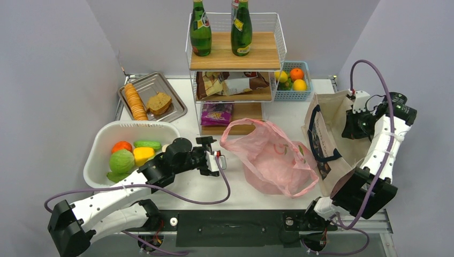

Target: Untie the knot of the grocery bags and take out the mixed food

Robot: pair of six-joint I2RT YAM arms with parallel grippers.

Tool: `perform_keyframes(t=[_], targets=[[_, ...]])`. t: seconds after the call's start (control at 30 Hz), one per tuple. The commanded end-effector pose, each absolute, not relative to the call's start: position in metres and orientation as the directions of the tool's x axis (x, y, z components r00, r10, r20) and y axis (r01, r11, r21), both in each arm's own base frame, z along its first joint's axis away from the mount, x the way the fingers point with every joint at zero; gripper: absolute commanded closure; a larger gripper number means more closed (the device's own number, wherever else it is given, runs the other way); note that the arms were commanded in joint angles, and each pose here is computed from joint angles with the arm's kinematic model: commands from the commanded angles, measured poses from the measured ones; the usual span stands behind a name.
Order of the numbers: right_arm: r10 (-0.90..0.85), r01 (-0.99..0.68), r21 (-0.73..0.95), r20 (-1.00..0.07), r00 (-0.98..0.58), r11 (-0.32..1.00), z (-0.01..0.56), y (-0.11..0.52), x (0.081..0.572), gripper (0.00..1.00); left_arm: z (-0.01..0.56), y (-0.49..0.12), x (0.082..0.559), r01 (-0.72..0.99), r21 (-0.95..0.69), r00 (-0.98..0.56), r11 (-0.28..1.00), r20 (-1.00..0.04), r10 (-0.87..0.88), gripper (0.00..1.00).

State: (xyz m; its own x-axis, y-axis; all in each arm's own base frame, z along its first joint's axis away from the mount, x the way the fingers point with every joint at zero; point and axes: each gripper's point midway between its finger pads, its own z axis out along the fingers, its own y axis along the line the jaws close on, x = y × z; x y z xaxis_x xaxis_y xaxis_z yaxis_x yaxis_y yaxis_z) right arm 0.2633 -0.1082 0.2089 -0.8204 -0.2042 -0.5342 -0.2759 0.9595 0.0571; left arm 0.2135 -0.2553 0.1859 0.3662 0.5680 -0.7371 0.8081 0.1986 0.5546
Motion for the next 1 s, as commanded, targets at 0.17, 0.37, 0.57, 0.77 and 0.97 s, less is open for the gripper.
perform_keyframes(t=[0.17, 0.37, 0.57, 0.77, 0.97], targets=[[-0.188, -0.270, 0.065, -0.561, -0.806, 0.961, 0.221, -0.095, 0.286, 0.81, 0.217, -0.264, 0.213, 0.811, 0.515, 0.349, 0.278, -0.807, 0.477, 0.20], [-0.140, -0.081, -0.121, -0.641, -0.754, 0.989, 0.271, -0.111, 0.311, 0.45, 0.242, -0.264, 0.200, 0.839, 0.457, 0.316, 0.294, -0.851, 0.420, 0.20], [-0.138, 0.124, -0.304, -0.711, -0.690, 0.945, 0.361, -0.140, 0.262, 0.23, 0.261, -0.266, 0.191, 0.861, 0.401, 0.289, 0.312, -0.891, 0.349, 0.20], [-0.059, 0.206, -0.380, -0.580, -0.813, 0.902, 0.329, -0.170, 0.228, 0.15, 0.272, -0.311, 0.192, 0.914, 0.353, 0.298, 0.200, -0.918, 0.262, 0.19], [-0.061, 0.108, -0.322, -0.474, -0.879, 0.941, 0.279, -0.173, 0.243, 0.14, 0.279, -0.374, 0.205, 0.947, 0.277, 0.238, 0.160, -0.945, 0.226, 0.19]])
